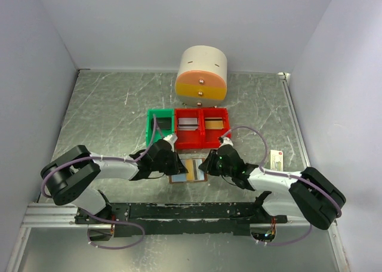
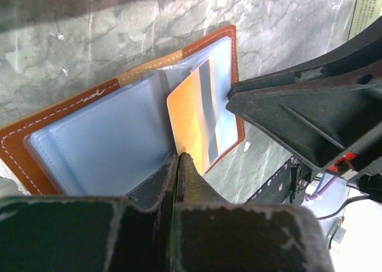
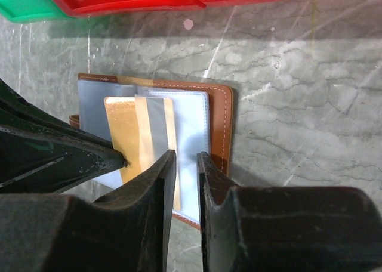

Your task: Take the credit cards out of the card holder

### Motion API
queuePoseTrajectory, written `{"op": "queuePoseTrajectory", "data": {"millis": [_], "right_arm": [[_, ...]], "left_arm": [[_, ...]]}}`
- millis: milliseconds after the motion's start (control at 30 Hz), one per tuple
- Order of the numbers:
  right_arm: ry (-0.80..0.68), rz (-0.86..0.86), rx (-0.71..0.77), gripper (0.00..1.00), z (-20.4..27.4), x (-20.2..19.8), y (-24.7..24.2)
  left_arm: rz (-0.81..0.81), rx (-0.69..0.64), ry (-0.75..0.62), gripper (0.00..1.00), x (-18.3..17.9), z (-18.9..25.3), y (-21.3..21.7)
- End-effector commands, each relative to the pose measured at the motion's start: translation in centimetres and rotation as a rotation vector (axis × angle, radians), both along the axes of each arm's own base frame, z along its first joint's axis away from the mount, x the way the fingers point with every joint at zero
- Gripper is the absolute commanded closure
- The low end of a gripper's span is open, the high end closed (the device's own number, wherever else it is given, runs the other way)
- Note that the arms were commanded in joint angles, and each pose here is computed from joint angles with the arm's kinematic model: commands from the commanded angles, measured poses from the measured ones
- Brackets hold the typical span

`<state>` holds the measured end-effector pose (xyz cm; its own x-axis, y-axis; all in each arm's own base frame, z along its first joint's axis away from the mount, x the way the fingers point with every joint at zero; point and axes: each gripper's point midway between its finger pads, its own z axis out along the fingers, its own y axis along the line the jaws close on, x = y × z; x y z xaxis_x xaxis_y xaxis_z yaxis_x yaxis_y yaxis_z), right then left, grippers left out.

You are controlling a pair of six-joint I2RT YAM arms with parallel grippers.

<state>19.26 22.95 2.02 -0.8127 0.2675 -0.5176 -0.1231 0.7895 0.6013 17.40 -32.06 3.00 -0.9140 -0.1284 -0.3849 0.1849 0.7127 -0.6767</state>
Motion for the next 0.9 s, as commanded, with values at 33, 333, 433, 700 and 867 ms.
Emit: {"op": "queuePoseTrajectory", "data": {"millis": [33, 333, 433, 700, 867], "right_arm": [[0.005, 0.072, -0.079, 0.77, 1.2, 0.1, 0.2], [0.020, 0.129, -0.073, 0.76, 1.2, -0.2, 1.0], [0.074, 0.141, -0.061, 0.76, -0.7, -1.3, 1.0], [0.180, 0.097, -0.052, 0.76, -4.4, -3.5, -0.3], [0.196, 0.072, -0.053, 0.77, -5.1, -4.1, -1.1]], "left_arm": [[-0.008, 0.059, -0.016, 0.93, 0.0, -0.6, 0.6], [-0.005, 0.061, -0.036, 0.92, 0.4, 0.2, 0.5], [-0.005, 0.041, -0.042, 0.88, 0.4, 0.7, 0.3], [-0.021, -0.061, -0.018, 0.73, -0.1, 1.3, -1.0], [-0.003, -0.123, 0.001, 0.71, -0.3, 1.5, -1.5]]}}
